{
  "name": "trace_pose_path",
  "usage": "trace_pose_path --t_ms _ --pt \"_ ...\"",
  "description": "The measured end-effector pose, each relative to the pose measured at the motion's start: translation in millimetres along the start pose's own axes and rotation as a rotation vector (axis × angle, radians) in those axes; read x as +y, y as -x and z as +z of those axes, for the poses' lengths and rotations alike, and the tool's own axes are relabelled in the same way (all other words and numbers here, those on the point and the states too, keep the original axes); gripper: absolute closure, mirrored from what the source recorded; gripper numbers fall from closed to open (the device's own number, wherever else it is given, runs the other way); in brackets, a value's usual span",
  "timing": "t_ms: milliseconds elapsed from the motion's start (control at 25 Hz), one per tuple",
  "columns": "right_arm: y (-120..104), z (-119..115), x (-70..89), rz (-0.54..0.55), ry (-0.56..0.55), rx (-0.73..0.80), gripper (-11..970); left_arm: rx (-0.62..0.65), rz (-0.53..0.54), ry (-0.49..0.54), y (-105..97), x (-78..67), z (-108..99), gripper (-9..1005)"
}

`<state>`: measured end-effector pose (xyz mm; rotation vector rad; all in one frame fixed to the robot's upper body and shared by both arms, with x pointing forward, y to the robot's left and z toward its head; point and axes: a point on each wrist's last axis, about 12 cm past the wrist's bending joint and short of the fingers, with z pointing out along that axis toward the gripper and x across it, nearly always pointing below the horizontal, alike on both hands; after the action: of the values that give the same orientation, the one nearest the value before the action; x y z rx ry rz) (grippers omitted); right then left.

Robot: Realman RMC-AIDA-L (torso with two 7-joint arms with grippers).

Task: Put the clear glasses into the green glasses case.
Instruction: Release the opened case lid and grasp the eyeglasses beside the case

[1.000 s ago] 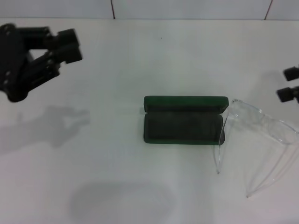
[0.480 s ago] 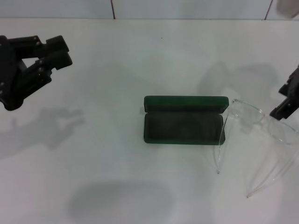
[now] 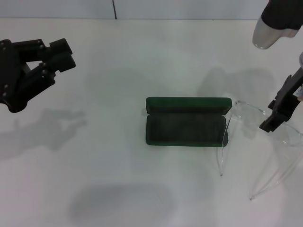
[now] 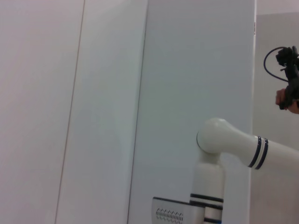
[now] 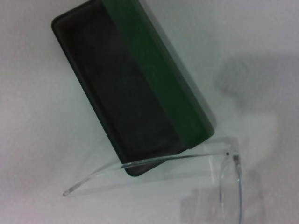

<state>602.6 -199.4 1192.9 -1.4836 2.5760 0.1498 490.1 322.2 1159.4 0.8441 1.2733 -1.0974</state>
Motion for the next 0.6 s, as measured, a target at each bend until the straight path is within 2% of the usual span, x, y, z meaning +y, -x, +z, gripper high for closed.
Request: trace_pose_path --t_ms 440,600 --pt "-7 21 -4.3 0.060 0.013 -0.001 340 -0.014 -0.008 0.009 -7 0.2 -1 805" --pt "-10 23 -5.5 0.070 0.007 -0.004 376 -0.017 -0.015 0.011 -9 0.0 -1 806"
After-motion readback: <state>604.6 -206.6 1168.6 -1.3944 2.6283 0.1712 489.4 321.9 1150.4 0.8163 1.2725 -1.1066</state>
